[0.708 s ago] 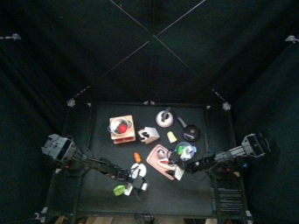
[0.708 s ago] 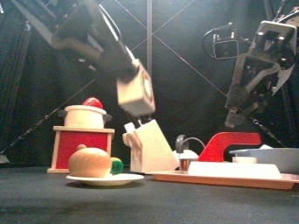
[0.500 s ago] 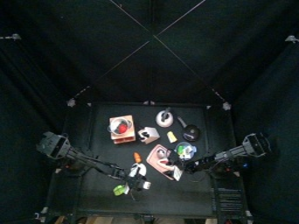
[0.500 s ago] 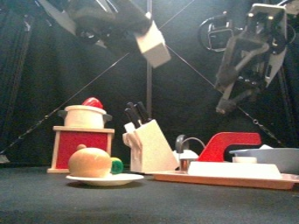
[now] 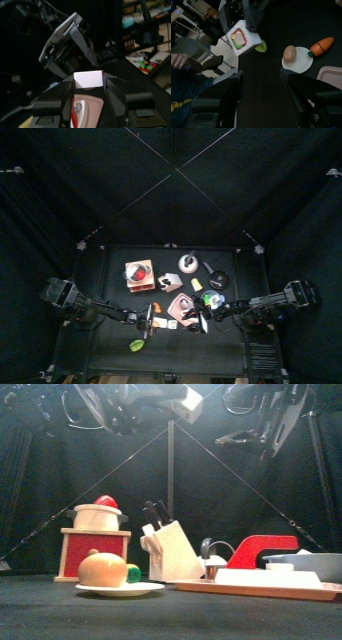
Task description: Hand over white sushi piece
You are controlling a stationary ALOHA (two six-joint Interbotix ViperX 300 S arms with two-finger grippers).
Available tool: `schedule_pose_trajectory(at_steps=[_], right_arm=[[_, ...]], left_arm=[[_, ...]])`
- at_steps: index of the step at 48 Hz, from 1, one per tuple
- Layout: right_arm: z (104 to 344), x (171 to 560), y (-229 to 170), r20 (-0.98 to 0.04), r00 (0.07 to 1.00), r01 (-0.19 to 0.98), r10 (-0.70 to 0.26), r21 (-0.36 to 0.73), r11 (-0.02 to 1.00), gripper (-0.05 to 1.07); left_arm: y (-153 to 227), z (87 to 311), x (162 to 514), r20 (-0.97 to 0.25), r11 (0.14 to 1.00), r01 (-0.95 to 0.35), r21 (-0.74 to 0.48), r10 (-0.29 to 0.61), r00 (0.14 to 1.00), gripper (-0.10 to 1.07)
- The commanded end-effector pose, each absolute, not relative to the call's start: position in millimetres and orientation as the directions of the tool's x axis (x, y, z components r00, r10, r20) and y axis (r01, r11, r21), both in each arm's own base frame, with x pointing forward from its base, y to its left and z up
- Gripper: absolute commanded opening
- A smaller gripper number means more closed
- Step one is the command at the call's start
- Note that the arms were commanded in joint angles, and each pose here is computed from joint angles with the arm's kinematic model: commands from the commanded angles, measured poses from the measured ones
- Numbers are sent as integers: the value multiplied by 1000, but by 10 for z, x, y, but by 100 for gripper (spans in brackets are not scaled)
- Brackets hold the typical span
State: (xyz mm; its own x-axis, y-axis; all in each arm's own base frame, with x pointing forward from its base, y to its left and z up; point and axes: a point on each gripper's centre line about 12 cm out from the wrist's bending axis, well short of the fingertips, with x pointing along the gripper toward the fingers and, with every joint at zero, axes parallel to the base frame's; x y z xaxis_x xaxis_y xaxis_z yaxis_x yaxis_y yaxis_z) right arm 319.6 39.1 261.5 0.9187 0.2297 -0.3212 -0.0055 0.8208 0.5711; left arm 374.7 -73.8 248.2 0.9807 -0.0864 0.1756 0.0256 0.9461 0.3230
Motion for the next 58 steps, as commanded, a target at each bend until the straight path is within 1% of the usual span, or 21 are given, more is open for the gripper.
schedule_pose_trajectory(at_steps=[1,6,9,15,20,32,46,53,58], right_arm=[[2815,3222,317,-245,943,-25,227,627,779,92],[2867,3233,252,-197,953,-34,230,685,728,92],[2908,3232,216,-152,958,-65,245,715,696,92],[2993,3206,192,-64,953,-154,295,736,659,92],[3007,3193,185,-17,944,-208,330,745,634,92],[2875,3220,132,-42,946,-180,323,760,625,92],[2890,3237,102,-38,947,-182,319,753,632,91],[2863,3257,66,-45,950,-169,309,757,631,83],[2849,3264,61,-49,950,-167,309,757,632,75]], left_arm=[[-677,2582,3787,244,951,-32,307,-46,969,67],[-668,2578,3810,274,944,-58,326,-36,961,67],[-655,2555,3821,295,933,-81,351,-28,955,67],[-641,2523,3831,339,911,-128,393,-15,941,67],[-639,2515,3860,364,896,-157,415,-5,931,67],[-600,2503,3953,377,869,-214,445,35,926,67],[-542,2480,4016,375,862,-238,448,61,925,67],[-471,2460,4039,369,861,-258,439,89,925,68],[-439,2443,4049,364,860,-268,434,106,926,68]])
